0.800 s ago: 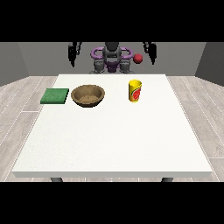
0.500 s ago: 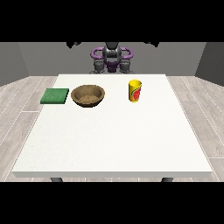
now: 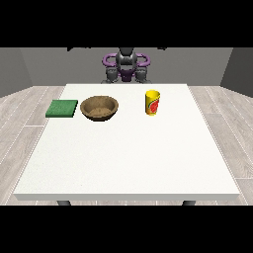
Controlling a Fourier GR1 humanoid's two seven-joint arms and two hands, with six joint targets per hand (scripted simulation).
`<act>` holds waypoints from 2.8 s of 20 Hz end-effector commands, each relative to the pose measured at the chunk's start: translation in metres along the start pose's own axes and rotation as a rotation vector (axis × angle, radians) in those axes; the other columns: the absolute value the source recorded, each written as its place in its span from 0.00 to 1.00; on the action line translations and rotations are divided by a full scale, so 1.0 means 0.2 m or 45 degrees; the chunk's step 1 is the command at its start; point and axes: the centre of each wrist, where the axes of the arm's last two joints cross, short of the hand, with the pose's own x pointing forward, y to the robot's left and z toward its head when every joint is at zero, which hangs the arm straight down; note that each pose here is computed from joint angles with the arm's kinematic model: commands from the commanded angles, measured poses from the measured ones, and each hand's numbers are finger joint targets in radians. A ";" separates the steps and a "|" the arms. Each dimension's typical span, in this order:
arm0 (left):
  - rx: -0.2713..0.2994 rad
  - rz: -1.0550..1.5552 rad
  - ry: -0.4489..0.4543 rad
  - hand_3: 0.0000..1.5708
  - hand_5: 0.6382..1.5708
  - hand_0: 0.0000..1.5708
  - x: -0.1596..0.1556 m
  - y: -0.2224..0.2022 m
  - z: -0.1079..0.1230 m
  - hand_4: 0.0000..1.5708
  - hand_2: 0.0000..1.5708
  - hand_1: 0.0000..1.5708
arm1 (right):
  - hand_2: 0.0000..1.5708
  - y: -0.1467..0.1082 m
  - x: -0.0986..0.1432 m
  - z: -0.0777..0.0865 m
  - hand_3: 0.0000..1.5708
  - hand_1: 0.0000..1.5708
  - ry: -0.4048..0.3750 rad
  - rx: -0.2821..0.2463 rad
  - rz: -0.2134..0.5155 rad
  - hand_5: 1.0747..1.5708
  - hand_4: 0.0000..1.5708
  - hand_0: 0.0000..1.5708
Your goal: Pick the cup and pour the ball into the bowl, then pick the bowl and place it on the pad
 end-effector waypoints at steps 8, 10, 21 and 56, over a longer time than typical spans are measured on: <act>0.046 -0.073 -0.311 0.00 0.95 0.00 0.00 0.10 -0.14 0.00 0.00 0.00 | 0.00 0.05 0.11 -0.06 0.00 0.00 -0.249 0.079 -0.015 0.99 0.20 0.00; 0.035 -0.080 -0.394 0.00 0.93 0.00 0.03 0.13 -0.19 0.00 0.00 0.00 | 0.00 0.03 0.10 -0.11 0.00 0.00 -0.309 0.052 -0.035 1.00 0.19 0.00; 0.113 -0.172 -0.491 0.00 0.89 0.00 -0.22 0.30 -0.36 0.00 0.00 0.00 | 0.00 -0.08 0.05 -0.19 0.00 0.00 -0.416 0.075 0.031 1.00 0.11 0.00; 0.295 -1.179 -0.517 1.00 0.98 0.83 -0.44 -0.18 -0.69 0.73 1.00 0.83 | 0.00 -0.34 0.20 -0.39 0.12 0.00 -0.169 0.125 -0.042 0.99 0.17 0.00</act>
